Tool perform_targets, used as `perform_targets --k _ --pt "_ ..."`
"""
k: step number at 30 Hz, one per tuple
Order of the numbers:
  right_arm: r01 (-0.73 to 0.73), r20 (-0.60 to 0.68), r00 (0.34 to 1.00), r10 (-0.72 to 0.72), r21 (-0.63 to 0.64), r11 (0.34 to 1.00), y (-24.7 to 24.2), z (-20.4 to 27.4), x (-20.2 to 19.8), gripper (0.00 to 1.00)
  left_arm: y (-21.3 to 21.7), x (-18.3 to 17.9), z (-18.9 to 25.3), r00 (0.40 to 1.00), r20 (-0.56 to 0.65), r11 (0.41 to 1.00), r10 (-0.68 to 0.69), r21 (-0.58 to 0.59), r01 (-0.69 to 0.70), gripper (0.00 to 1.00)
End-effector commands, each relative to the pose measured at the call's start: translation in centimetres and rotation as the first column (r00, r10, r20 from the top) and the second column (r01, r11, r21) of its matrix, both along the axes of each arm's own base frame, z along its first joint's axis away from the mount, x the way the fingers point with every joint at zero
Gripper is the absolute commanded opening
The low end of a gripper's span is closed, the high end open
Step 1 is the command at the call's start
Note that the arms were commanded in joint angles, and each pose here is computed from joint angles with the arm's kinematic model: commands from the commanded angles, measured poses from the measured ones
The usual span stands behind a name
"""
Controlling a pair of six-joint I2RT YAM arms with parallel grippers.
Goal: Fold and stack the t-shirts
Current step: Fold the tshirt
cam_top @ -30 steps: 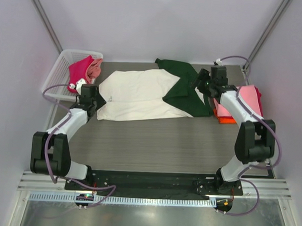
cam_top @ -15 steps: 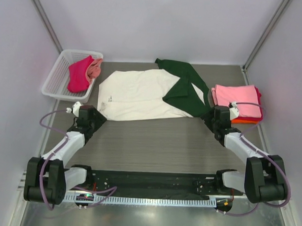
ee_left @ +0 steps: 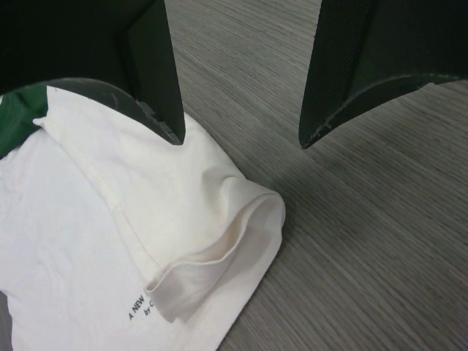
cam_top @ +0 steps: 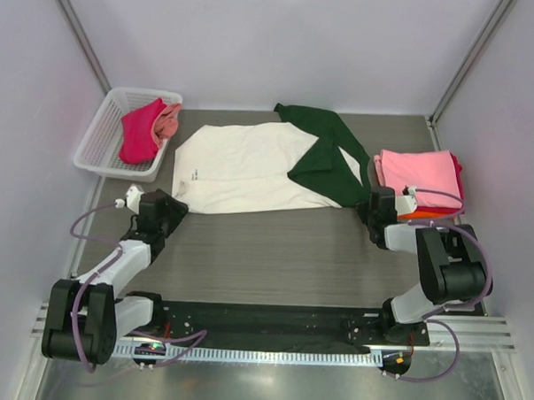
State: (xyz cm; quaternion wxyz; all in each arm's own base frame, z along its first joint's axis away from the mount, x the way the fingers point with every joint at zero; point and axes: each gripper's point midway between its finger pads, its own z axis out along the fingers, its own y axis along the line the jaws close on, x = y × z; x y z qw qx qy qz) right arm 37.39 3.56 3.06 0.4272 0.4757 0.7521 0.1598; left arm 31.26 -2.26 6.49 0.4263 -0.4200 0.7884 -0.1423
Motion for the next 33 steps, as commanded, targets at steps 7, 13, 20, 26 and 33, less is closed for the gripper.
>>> perform_targets --k 7,13,20,26,33 --pt "0.098 0.120 0.989 -0.092 -0.045 0.994 -2.0 1.4 0.0 0.01 0.6 2.2 -0.6 0.987 0.136 0.996 0.080 -0.043 -0.075 0.60" --pt "0.087 0.141 0.987 -0.078 -0.060 0.994 -1.8 2.2 0.2 0.01 0.6 3.3 -0.9 0.979 0.175 0.993 0.108 -0.075 -0.097 0.51" --pt "0.072 0.139 0.988 -0.064 -0.059 0.996 -1.5 2.0 0.5 0.01 1.4 4.6 -1.5 0.970 0.199 0.990 0.139 -0.047 -0.132 0.24" --pt "0.092 0.147 0.986 -0.080 -0.076 0.993 -2.0 2.8 0.2 0.01 2.7 3.5 -1.7 0.964 0.174 0.980 0.199 -0.014 -0.200 0.00" --pt "0.206 0.174 0.968 -0.182 -0.134 0.969 -4.7 4.6 -2.6 0.01 5.7 -0.2 -0.2 0.938 0.129 0.940 0.322 0.076 -0.334 0.00"
